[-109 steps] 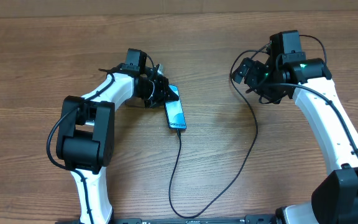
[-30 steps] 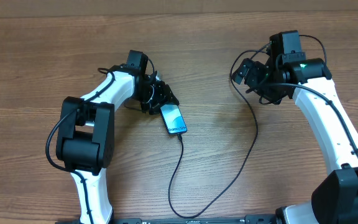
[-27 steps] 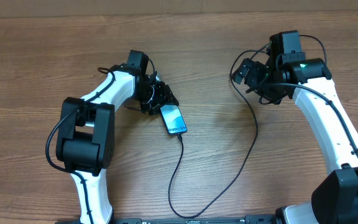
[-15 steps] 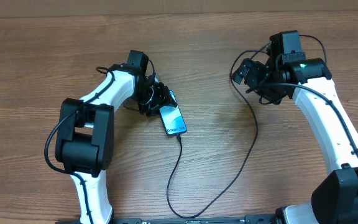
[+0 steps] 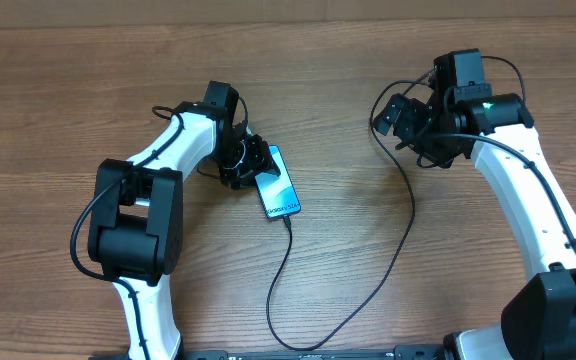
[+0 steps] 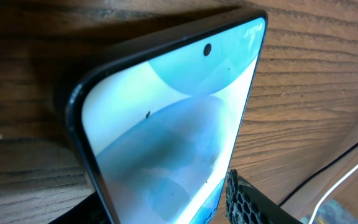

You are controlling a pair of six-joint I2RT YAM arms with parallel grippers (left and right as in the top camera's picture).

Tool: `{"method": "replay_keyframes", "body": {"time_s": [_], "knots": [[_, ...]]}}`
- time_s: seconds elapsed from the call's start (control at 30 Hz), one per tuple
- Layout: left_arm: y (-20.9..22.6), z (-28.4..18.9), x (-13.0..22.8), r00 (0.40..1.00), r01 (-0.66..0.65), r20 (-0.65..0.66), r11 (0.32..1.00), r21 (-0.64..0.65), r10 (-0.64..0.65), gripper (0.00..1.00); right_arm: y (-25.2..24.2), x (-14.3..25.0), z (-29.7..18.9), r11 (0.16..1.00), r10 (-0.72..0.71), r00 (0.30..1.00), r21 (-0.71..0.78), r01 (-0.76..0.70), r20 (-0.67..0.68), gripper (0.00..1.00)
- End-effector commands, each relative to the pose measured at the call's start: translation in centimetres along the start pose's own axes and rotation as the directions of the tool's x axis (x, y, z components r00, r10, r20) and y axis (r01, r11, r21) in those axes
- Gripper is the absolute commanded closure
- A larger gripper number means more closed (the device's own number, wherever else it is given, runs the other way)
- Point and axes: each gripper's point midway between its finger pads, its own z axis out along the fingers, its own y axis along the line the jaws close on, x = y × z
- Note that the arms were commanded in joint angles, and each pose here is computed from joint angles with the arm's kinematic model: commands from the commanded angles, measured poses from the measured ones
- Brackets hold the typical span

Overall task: Plug charger to phone and switch on socket
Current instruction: 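Open the left gripper, release the phone, and lift the left arm away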

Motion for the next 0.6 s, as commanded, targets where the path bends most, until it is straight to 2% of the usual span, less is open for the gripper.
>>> {"method": "replay_keyframes", "body": {"time_s": [0.0, 0.17, 0.4, 0.57], "knots": [[5.73, 2.65, 0.63, 0.998, 0.061, -0.012, 0.975, -0.215, -0.066, 0.45, 0.13, -0.65, -1.23, 1.0, -0.007, 0.999, -0.006, 0.007, 0.04, 0.0], [5.77, 2.63, 0.71, 0.998, 0.063, -0.015, 0.974, -0.217, -0.067, 0.42, 0.13, -0.64, -1.23, 1.0, -0.007, 0.999, -0.006, 0.007, 0.04, 0.0], [5.94, 2.59, 1.04, 0.997, 0.068, -0.026, 0.972, -0.224, -0.076, 0.32, 0.13, -0.63, -1.23, 1.0, -0.006, 0.999, -0.006, 0.007, 0.04, 0.0], [5.93, 2.59, 1.05, 0.997, 0.068, -0.026, 0.972, -0.224, -0.076, 0.3, 0.08, -0.56, -1.23, 1.0, -0.006, 0.999, -0.004, 0.006, 0.037, 0.0]]}}
